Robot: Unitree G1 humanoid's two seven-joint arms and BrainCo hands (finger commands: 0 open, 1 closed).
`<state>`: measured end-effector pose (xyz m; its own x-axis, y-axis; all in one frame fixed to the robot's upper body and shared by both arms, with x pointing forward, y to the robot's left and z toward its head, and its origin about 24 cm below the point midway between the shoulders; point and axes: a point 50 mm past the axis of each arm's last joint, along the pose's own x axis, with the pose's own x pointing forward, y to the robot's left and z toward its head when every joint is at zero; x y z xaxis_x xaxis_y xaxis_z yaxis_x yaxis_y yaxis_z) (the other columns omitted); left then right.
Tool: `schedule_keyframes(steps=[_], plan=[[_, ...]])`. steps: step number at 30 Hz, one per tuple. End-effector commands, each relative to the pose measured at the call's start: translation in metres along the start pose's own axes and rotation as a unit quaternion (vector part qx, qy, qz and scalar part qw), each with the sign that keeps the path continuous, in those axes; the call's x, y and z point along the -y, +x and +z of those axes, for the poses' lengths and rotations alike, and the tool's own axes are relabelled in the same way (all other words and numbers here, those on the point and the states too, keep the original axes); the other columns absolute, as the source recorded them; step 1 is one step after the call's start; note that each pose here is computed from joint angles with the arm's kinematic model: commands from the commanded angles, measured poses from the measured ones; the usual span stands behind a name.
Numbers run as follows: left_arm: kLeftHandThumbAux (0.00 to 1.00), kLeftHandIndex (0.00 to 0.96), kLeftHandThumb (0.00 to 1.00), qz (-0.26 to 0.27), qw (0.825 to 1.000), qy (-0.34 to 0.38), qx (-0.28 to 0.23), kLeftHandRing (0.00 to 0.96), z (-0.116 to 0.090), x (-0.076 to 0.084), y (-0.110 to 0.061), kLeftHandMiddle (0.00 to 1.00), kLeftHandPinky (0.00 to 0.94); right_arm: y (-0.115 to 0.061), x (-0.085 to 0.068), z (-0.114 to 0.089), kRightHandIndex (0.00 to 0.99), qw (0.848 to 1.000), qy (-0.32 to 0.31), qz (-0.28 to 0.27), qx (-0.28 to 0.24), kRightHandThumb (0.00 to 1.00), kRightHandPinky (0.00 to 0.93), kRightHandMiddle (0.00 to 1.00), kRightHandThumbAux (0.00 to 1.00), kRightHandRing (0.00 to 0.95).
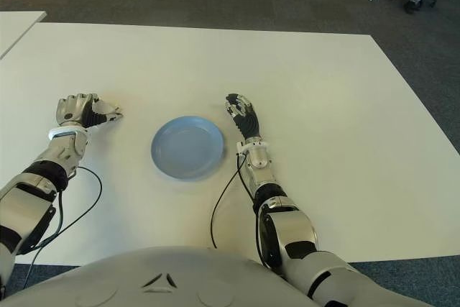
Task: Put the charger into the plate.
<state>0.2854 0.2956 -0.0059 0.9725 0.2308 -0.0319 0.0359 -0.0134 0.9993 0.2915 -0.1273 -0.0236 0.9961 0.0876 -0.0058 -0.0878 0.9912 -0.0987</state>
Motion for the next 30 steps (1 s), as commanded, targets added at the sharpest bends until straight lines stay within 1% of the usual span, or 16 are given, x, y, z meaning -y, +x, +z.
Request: schedule_keyframes(steps=[1,9,15,21,24,27,30], plan=[[0.695,0.443,0.747,0.031,0.999,-0.013,0.014,0.817,0.005,-0.002,-0.006,0.822,0.833,-0.020,0.002,-0.029,0.257,0.997,0.003,-0.005,-0.076,0.000,0.092,0.303,0.501,0.216],[0.696,0.443,0.750,0.061,0.997,-0.052,0.006,0.846,0.007,-0.005,-0.010,0.850,0.833,-0.020,0.003,-0.029,0.257,0.997,0.005,-0.005,-0.079,0.000,0.089,0.313,0.499,0.224],[0.696,0.443,0.751,0.077,0.994,-0.073,0.020,0.859,0.007,-0.011,-0.014,0.860,0.833,-0.020,0.003,-0.029,0.253,0.997,0.007,-0.006,-0.080,0.000,0.081,0.317,0.493,0.227],[0.697,0.443,0.751,0.091,0.992,-0.082,0.034,0.861,0.010,-0.024,-0.013,0.863,0.833,-0.020,0.004,-0.030,0.256,0.996,0.011,-0.006,-0.083,0.000,0.073,0.321,0.505,0.233],[0.697,0.443,0.751,0.103,0.990,-0.084,0.044,0.863,0.016,-0.040,-0.010,0.865,0.837,-0.020,0.004,-0.030,0.257,0.996,0.013,-0.005,-0.083,0.000,0.075,0.322,0.507,0.233],[0.697,0.443,0.751,0.109,0.989,-0.086,0.048,0.865,0.019,-0.051,-0.010,0.867,0.839,-0.020,0.004,-0.030,0.258,0.996,0.013,-0.005,-0.082,0.000,0.075,0.324,0.505,0.232],[0.697,0.443,0.751,0.120,0.987,-0.088,0.053,0.867,0.023,-0.066,-0.009,0.869,0.838,-0.020,0.004,-0.029,0.260,0.997,0.014,-0.004,-0.081,0.000,0.075,0.328,0.506,0.235]])
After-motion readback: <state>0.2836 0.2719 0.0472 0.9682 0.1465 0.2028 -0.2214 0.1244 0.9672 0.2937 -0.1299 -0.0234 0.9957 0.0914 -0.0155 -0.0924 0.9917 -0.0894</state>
